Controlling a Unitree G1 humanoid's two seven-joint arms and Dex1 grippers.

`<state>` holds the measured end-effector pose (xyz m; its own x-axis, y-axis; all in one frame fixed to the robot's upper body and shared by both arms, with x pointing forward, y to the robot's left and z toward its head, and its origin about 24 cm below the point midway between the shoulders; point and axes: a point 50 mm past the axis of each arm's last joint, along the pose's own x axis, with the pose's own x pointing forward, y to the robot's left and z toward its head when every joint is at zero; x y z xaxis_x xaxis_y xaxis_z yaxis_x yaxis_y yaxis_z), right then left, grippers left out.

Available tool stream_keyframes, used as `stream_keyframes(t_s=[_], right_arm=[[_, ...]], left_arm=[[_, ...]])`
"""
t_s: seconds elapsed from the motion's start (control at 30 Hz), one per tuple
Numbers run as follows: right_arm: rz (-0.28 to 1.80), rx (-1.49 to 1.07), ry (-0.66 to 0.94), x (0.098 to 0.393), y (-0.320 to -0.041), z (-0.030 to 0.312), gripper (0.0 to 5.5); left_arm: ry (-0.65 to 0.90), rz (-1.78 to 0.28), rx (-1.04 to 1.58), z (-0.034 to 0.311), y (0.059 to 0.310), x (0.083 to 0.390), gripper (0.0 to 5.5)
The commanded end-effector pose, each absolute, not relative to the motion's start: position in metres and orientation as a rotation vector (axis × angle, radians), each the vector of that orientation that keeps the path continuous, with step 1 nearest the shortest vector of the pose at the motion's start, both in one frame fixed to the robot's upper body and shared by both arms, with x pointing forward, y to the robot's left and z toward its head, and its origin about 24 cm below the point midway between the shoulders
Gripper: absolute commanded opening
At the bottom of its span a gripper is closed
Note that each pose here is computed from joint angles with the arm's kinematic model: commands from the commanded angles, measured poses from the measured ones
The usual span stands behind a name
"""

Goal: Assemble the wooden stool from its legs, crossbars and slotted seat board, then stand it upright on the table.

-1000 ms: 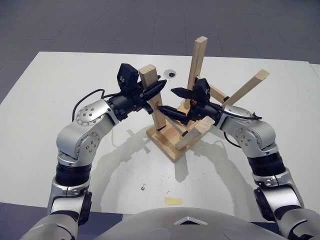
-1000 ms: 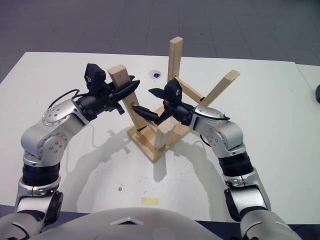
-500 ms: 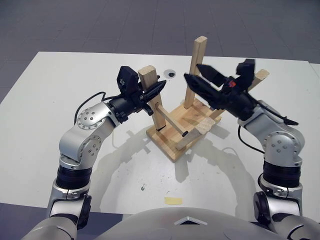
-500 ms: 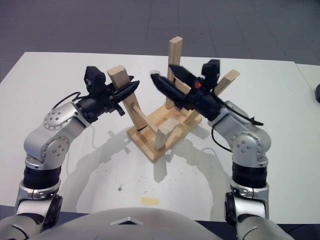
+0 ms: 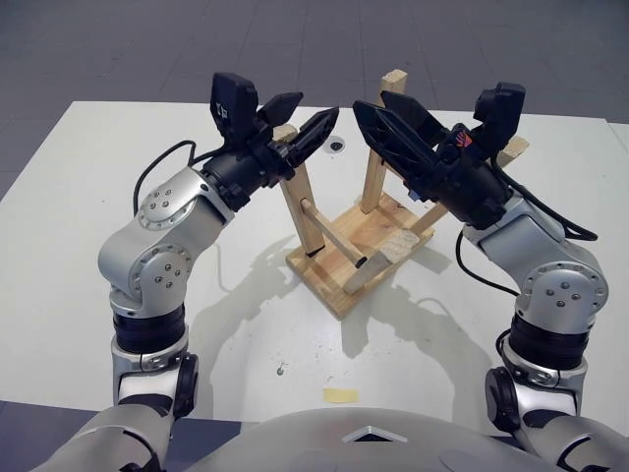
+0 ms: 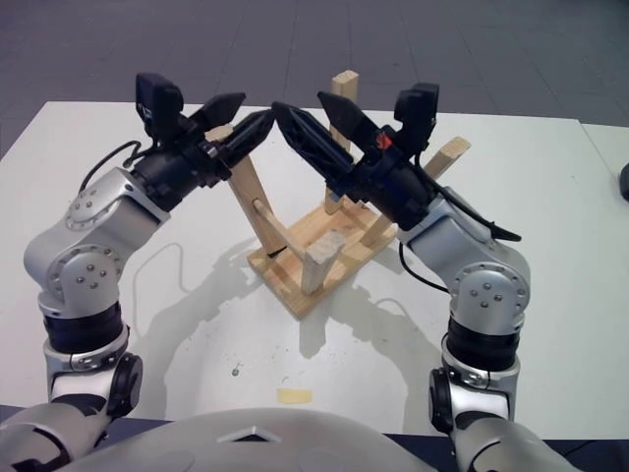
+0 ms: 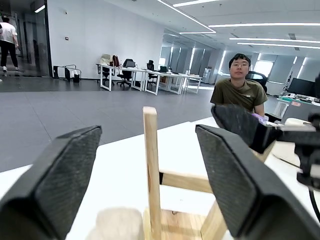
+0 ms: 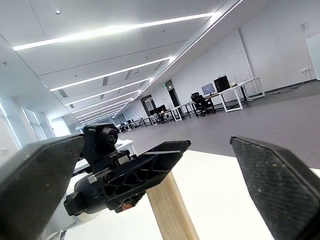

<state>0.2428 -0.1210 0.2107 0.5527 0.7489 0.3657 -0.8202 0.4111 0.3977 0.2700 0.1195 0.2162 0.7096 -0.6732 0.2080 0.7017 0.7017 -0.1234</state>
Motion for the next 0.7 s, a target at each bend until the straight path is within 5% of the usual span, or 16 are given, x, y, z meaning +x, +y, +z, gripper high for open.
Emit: stream_keyframes(t_s=[0.03, 0.2, 0.47, 0.7], right_arm=[[0.985, 0.565, -0.195, 0.243, -0.122, 0.224, 5.40], [0.927, 0.563, -0.286, 0.248, -0.132, 0.243, 5.40], [0.864, 0.586, -0.248, 0.250, -0.142, 0.233, 5.40], [0.819, 0.594, -0.247, 0.252, -0.149, 0.230, 5.40]], left_arm=[[-0.349, -0.754, -0.120, 0.273, 0.125, 0.281, 4.12], [-0.476, -0.760, -0.132, 0.310, 0.120, 0.301, 4.96], [0.064, -0.830, -0.197, 0.163, 0.099, 0.304, 5.38], [0.017, -0.781, -0.209, 0.173, 0.110, 0.300, 5.38]])
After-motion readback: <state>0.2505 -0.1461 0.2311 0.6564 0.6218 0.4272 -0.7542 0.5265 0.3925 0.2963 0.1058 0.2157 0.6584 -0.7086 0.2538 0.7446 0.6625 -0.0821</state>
